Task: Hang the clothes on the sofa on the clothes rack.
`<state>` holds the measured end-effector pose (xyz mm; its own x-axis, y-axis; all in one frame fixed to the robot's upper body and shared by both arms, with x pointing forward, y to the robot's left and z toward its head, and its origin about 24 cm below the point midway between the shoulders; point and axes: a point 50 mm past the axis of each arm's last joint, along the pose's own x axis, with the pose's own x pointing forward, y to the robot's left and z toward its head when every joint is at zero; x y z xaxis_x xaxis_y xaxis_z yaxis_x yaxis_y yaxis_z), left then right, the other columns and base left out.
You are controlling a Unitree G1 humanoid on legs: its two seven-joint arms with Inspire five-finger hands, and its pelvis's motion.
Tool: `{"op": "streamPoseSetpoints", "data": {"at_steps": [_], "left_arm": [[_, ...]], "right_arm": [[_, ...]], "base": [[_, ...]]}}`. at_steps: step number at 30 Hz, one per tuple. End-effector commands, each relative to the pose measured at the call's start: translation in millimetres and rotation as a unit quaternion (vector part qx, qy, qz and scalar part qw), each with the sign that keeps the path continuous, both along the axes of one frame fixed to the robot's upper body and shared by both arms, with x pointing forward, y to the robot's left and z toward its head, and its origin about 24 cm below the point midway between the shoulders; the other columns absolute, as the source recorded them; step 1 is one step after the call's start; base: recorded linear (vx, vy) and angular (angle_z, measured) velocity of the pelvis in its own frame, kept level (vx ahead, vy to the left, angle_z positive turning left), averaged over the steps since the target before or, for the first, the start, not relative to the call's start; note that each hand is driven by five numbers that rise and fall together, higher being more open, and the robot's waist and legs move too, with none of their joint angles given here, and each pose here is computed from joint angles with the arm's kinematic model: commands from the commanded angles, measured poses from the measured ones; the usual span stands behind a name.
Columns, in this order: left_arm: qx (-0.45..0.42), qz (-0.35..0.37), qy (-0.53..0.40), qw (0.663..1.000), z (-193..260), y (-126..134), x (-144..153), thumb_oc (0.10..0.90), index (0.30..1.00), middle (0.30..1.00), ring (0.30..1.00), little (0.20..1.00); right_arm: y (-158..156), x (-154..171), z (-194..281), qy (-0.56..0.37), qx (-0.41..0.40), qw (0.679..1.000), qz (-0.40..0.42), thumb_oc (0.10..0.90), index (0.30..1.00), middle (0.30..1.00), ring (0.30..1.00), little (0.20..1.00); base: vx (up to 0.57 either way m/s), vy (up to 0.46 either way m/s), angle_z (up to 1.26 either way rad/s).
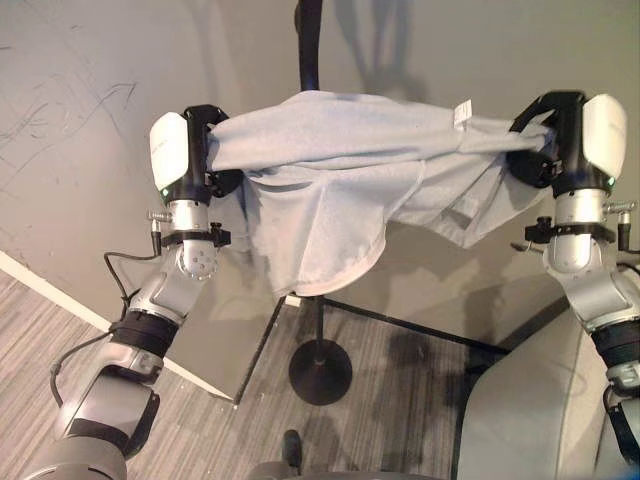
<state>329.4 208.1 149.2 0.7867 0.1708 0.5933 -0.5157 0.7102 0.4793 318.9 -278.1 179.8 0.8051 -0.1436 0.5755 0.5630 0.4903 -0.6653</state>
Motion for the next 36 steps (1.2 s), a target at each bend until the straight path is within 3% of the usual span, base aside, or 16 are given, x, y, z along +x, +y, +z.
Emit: {"op": "streamPoseSetpoints", "data": {"at_steps": [1,5,6,12,13,14,16,17,18,19,25,36], "left_arm": [[-0.045,0.05,-0.016,0.998,0,33,-9,0.4,0.3,0.3,0.3,0.3],[-0.144,0.031,0.036,0.989,-45,22,-29,0.4,0.3,0.3,0.3,0.3],[-0.207,0.014,0.045,0.977,-58,10,-35,0.4,0.3,0.3,0.3,0.3],[-0.305,-0.059,0.065,0.948,-73,-17,-50,0.416,0.324,0.324,0.324,0.324],[-0.317,-0.068,0.072,0.943,-77,-21,-53,0.527,0.491,0.491,0.491,0.491],[-0.342,-0.091,0.085,0.932,-81,-29,-57,0.689,0.733,0.733,0.733,0.733],[-0.342,-0.091,0.086,0.931,-82,-29,-57,0.8,0.9,0.9,0.9,0.9],[-0.381,-0.107,0.1,0.913,-88,-34,-60,0.8,0.9,0.9,0.9,0.9],[-0.397,-0.115,0.106,0.904,-91,-36,-61,0.8,0.9,0.9,0.9,0.9],[-0.435,-0.131,0.117,0.883,-95,-35,-64,0.8,0.9,0.9,0.9,0.9],[-0.502,-0.151,0.136,0.841,-102,-21,-72,0.8,0.9,0.9,0.9,0.9],[-0.41,-0.11,0.161,0.891,-96,24,-93,0.8,0.9,0.9,0.9,0.9]], "right_arm": [[-27,-13,-5,-0.001,0.03,0.998,-0.046,0.4,0.3,0.3,0.3,0.3],[-3,-31,-71,0.085,0.089,0.992,-0.012,0.4,0.3,0.3,0.3,0.3],[18,-36,-98,0.117,0.139,0.983,0.016,0.4,0.3,0.3,0.3,0.3],[74,-50,-140,0.188,0.215,0.952,0.109,0.4,0.3,0.3,0.3,0.3],[84,-53,-143,0.197,0.229,0.945,0.128,0.4,0.3,0.3,0.3,0.3],[100,-57,-149,0.211,0.254,0.93,0.16,0.4,0.3,0.3,0.3,0.3],[100,-58,-149,0.212,0.254,0.93,0.16,0.402,0.302,0.302,0.302,0.302],[111,-61,-150,0.22,0.271,0.919,0.185,0.576,0.564,0.564,0.564,0.564],[114,-63,-150,0.222,0.275,0.915,0.193,0.8,0.9,0.9,0.9,0.9],[115,-63,-144,0.216,0.276,0.914,0.204,0.8,0.9,0.9,0.9,0.9],[102,-60,-125,0.178,0.298,0.915,0.205,0.8,0.9,0.9,0.9,0.9],[42,-71,-81,0.113,0.19,0.965,0.144,0.8,0.9,0.9,0.9,0.9]], "base": [[0.04,0.006,-0.05],[0.04,-0.007,-0.06],[0.01,-0.011,-0.06],[-0.01,-0.013,-0.11],[0.0,0.0,0.0],[0.0,0.0,0.0],[0.0,0.0,0.0],[0.0,0.0,0.0],[0.0,0.0,0.0],[0.0,0.0,0.0],[0.0,0.0,0.0],[0.0,0.0,0.0]]}}
